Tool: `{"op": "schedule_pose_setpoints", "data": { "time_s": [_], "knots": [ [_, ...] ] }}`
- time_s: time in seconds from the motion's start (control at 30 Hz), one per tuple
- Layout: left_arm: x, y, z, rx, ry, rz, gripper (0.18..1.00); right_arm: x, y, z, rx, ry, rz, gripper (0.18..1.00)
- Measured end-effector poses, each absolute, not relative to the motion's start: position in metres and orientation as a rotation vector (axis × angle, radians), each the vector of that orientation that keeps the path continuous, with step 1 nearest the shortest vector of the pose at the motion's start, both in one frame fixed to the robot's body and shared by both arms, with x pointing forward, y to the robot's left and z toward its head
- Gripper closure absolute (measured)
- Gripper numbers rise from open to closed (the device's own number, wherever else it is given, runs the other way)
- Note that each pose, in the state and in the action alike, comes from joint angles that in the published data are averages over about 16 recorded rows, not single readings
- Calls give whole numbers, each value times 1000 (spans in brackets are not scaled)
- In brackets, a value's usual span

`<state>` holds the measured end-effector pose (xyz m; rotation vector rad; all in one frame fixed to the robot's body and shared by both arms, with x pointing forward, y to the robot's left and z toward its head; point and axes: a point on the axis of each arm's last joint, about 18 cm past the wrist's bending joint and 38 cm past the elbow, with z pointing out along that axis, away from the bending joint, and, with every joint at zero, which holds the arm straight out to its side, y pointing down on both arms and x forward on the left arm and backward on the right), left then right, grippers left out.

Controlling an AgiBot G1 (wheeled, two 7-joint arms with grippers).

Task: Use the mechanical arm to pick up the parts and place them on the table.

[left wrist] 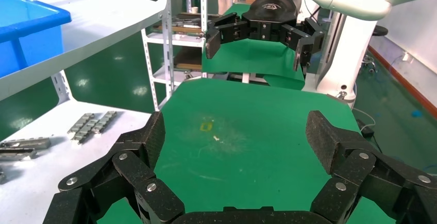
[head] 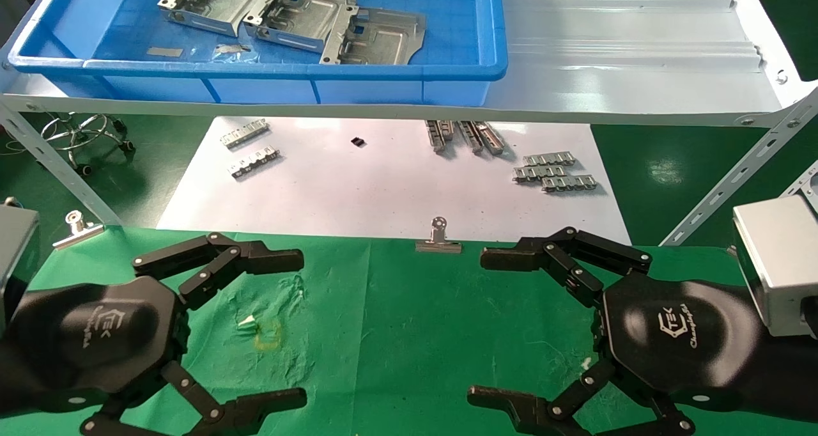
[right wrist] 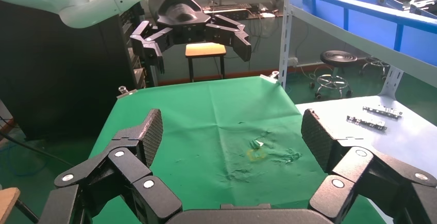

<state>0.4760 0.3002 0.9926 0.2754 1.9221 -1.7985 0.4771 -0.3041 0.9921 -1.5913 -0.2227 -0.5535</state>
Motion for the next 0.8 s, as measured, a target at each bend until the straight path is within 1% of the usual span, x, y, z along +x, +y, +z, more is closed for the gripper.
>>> {"op": "schedule_pose_setpoints", "data": {
  "time_s": [0.6,0.8],
  "knots": [
    [476,300,993,274,1920,-1799,183,477,-304,992,-1591,-223,-553,178],
    [480,301,1001,258,1883,-1805,183,477,-304,992,-1591,-223,-553,183]
  ]
}}
